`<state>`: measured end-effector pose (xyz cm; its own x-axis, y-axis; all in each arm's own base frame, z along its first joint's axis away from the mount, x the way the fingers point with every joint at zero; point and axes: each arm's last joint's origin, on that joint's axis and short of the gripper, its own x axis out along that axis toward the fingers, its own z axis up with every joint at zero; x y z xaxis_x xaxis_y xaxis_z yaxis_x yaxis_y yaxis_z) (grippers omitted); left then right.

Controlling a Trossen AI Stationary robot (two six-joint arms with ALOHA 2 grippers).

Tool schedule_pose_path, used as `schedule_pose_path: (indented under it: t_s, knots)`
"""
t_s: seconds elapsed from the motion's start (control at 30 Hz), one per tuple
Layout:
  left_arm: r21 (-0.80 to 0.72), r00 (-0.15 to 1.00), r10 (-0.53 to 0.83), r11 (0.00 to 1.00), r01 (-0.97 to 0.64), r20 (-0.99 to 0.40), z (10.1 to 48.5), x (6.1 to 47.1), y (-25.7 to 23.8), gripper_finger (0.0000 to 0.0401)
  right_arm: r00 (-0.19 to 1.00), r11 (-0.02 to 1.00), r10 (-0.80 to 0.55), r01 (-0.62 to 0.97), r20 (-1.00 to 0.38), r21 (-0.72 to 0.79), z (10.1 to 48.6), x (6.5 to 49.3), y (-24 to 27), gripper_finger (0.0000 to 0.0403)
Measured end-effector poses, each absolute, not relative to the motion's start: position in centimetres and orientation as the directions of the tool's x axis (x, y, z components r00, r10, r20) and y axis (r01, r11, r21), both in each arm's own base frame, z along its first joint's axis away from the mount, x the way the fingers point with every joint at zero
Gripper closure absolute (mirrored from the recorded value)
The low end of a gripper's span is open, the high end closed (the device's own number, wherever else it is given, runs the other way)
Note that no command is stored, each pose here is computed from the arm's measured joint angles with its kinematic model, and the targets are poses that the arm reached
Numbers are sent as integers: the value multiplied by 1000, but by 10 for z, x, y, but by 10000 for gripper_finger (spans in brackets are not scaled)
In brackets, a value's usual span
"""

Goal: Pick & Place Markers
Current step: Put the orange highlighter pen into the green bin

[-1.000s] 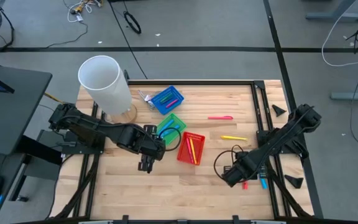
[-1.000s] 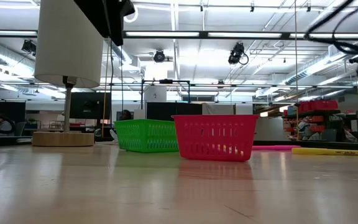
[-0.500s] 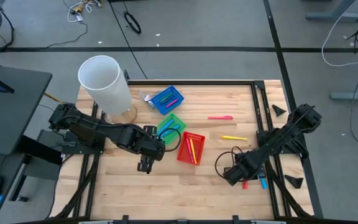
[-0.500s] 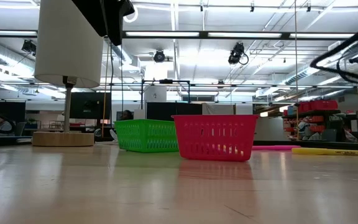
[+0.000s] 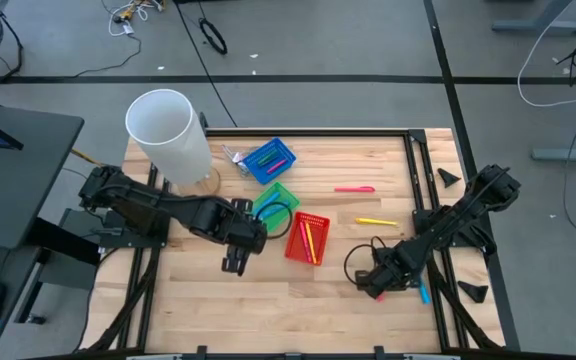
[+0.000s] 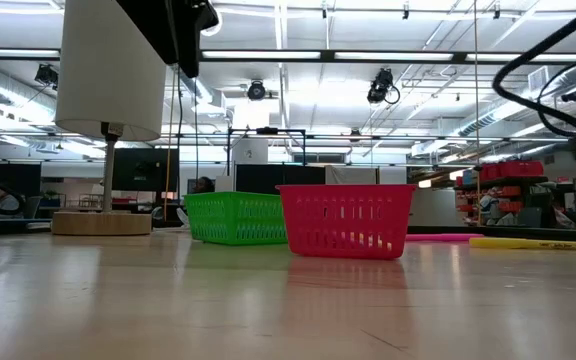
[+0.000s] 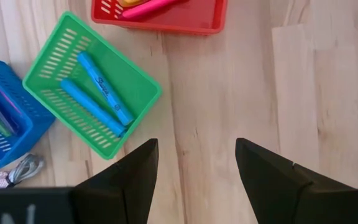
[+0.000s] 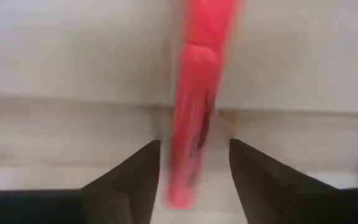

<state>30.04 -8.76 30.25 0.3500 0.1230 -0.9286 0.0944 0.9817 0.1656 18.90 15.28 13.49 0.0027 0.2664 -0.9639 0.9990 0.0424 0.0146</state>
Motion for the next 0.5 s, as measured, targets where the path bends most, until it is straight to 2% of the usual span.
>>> schedule_pose_path:
  t_s: [0.13,0.37,0.5]
  knots:
    - [166,349,127,983,83,-929,303,301,-84,179,5,23,270,1000,-963,12,135,189,153,253]
    - [165,348,129,983,76,-929,303,302,-83,179,-4,21,275,1000,-961,2,134,187,152,358]
    - [158,348,128,986,58,-929,303,302,-83,179,-10,46,273,999,-962,3,134,187,152,362]
